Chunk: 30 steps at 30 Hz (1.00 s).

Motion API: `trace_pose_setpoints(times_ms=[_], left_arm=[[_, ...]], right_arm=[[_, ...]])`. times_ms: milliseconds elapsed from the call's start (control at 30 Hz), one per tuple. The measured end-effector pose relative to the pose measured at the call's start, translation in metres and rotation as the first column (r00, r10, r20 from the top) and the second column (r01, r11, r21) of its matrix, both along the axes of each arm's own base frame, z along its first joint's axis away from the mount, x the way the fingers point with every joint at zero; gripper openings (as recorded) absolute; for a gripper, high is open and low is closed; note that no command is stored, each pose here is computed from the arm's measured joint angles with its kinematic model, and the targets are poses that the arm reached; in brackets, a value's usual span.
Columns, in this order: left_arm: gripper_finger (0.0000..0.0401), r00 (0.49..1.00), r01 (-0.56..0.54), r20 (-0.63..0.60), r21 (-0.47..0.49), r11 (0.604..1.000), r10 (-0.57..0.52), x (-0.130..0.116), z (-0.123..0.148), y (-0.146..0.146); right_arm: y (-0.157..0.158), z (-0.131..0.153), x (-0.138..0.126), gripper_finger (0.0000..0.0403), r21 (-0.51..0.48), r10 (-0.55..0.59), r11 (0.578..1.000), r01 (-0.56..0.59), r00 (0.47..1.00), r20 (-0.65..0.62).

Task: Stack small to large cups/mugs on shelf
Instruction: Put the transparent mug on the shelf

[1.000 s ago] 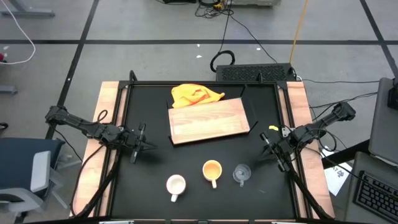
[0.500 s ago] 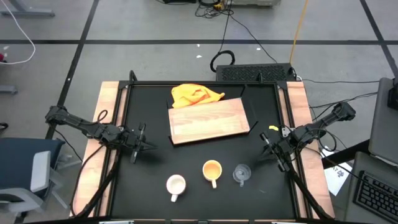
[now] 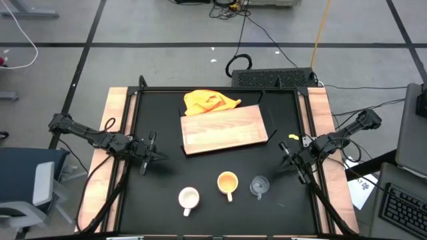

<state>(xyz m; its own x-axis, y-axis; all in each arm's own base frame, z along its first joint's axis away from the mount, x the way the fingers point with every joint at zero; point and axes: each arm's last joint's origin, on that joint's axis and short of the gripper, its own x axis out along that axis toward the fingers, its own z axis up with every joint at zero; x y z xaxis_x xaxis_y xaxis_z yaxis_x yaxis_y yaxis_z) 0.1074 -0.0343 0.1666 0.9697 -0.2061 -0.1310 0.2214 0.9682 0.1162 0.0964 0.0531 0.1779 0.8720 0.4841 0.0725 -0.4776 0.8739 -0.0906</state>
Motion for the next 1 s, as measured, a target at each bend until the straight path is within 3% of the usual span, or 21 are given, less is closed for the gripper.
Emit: trace_pose_setpoints(times_ms=[333, 467, 700, 833, 1000], left_arm=[[0.0035, 1.000, 0.000, 0.001, 0.000, 1.000, 0.000, 0.000, 0.000, 0.000], [0.0035, 1.000, -0.001, 0.000, 0.000, 1.000, 0.001, 0.000, 0.000, 0.000], [0.0035, 1.000, 0.000, 0.000, 0.000, 1.000, 0.000, 0.000, 0.000, 0.000], [0.0035, 1.000, 0.000, 0.000, 0.000, 1.000, 0.000, 0.000, 0.000, 0.000], [0.0035, 1.000, 0.000, 0.000, 0.000, 1.000, 0.000, 0.000, 0.000, 0.000]], right_arm=[[0.000, 0.000, 0.000, 0.0000, 0.035, 0.003, 0.999, -0.003, 1.000, -0.019], [0.000, 0.005, 0.000, 0.0000, -0.028, -0.005, 1.000, 0.007, 0.997, 0.073], [-0.001, 0.009, -0.001, 0.0000, -0.015, -0.024, 1.000, 0.026, 0.993, 0.116], [-0.001, 0.005, 0.002, 0.0000, -0.003, -0.080, 0.997, 0.081, 0.996, 0.042], [0.000, 0.033, 0.008, 0.0000, -0.009, -0.121, 0.993, 0.121, 0.992, 0.027]])
